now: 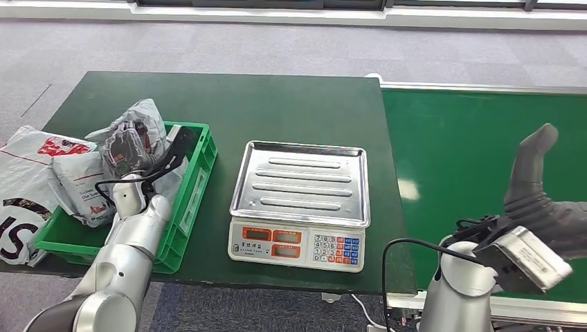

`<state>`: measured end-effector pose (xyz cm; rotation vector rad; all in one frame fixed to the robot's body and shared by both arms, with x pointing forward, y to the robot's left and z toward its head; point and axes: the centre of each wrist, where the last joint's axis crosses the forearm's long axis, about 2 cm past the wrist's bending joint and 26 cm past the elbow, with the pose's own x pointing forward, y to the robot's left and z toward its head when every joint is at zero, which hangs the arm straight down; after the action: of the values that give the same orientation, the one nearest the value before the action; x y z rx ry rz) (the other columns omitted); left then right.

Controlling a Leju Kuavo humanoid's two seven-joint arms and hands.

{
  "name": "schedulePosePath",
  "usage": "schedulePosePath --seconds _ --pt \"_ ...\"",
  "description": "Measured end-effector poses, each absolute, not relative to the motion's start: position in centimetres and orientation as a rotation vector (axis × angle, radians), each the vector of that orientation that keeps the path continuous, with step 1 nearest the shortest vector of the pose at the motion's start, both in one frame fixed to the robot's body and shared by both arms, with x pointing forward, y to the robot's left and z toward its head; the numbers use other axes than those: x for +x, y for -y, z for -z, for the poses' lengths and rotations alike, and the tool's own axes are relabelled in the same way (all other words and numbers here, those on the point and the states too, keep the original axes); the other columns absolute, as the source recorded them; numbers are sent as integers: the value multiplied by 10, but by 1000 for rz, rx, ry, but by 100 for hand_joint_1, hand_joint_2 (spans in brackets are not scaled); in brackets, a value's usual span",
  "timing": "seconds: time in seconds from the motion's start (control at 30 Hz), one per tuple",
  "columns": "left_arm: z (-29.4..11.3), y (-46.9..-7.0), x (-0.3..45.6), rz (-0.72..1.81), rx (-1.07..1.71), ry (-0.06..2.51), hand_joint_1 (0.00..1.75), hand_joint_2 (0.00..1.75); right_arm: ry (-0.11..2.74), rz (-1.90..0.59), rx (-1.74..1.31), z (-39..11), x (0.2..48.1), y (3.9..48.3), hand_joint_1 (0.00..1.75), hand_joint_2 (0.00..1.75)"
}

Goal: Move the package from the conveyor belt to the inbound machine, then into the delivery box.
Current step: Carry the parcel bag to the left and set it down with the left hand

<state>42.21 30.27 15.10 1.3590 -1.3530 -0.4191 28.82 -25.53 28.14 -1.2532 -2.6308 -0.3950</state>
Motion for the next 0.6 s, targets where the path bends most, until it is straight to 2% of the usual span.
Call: schedulePosePath --seconds 0.6 --pt "-178 -313 419 254 1437 1453 0 0 2623 375 -1254 -279 290 254 0 175"
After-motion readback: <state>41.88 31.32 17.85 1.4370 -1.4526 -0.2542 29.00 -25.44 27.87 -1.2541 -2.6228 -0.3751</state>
